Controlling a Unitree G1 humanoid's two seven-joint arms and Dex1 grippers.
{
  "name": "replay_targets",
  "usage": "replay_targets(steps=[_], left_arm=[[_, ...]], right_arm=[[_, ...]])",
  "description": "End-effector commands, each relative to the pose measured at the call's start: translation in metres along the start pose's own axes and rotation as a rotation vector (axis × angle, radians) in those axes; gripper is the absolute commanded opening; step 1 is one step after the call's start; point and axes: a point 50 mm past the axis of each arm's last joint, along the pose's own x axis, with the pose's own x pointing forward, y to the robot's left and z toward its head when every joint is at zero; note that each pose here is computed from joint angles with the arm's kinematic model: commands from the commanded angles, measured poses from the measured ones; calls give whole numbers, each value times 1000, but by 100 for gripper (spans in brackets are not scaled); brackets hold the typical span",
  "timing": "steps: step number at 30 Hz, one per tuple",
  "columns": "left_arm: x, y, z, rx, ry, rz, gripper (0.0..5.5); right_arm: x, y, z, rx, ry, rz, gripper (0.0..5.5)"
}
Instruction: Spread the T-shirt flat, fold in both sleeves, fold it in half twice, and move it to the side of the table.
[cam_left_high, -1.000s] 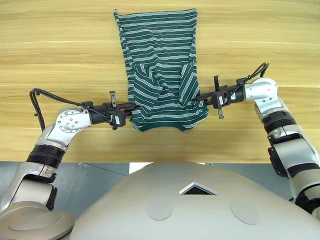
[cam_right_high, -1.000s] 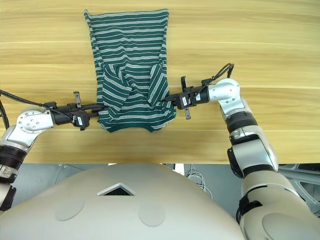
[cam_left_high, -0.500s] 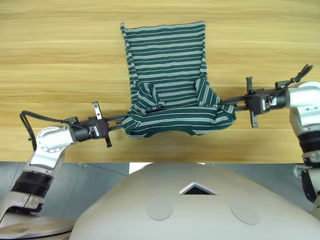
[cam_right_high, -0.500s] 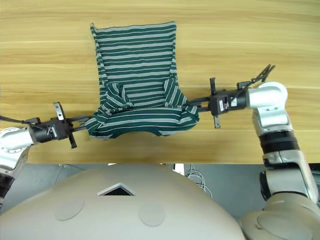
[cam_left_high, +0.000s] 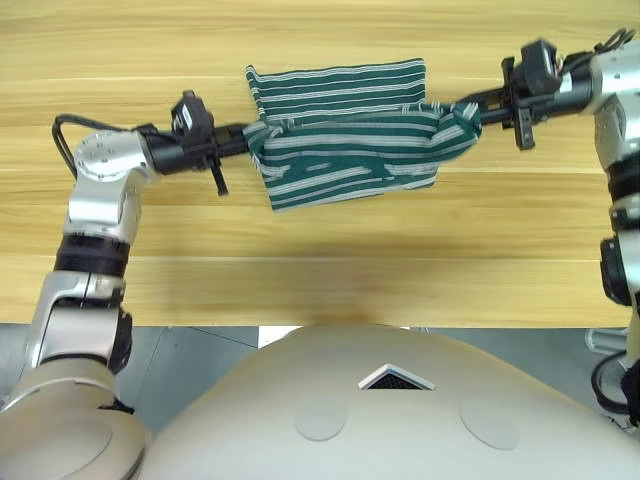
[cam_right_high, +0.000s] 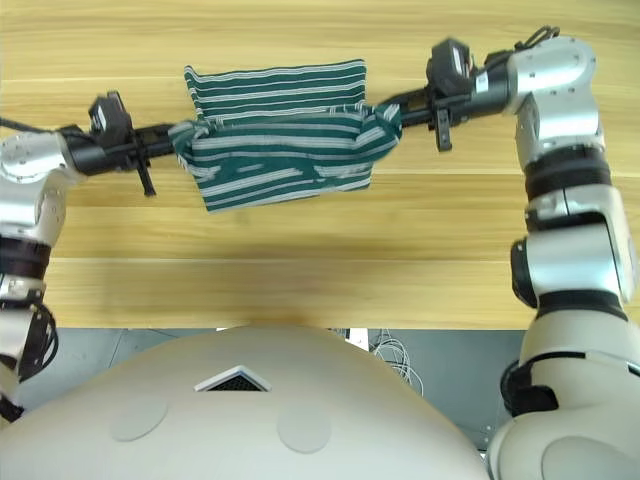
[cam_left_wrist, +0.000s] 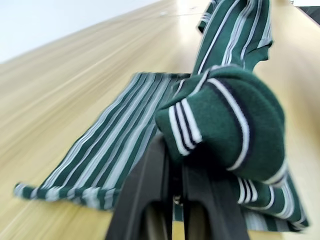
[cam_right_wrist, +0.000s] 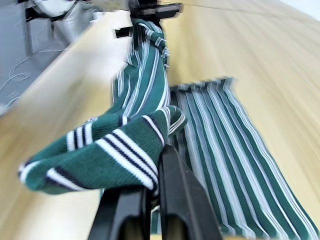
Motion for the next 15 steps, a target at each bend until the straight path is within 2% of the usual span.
replay_targets(steps=[1,4,7,8,11,15], left_arm=[[23,32,-15,-170,98,88,0],[38,36,-23,-174,105,123,0],[40,41,-29,-190,111,206,0],[39,43,-30,-200,103,240,0],[39,43,-37,-233,114,278,0],[38,44,-40,-278,96,327,76]], right_arm=[[18,-26,-8,182,64,-153,3],[27,-33,-13,233,67,-269,3],[26,-41,-15,268,63,-425,3],[26,-42,-16,281,62,-463,40],[26,-40,-25,296,98,-509,78],[25,-37,-38,306,173,-566,151]])
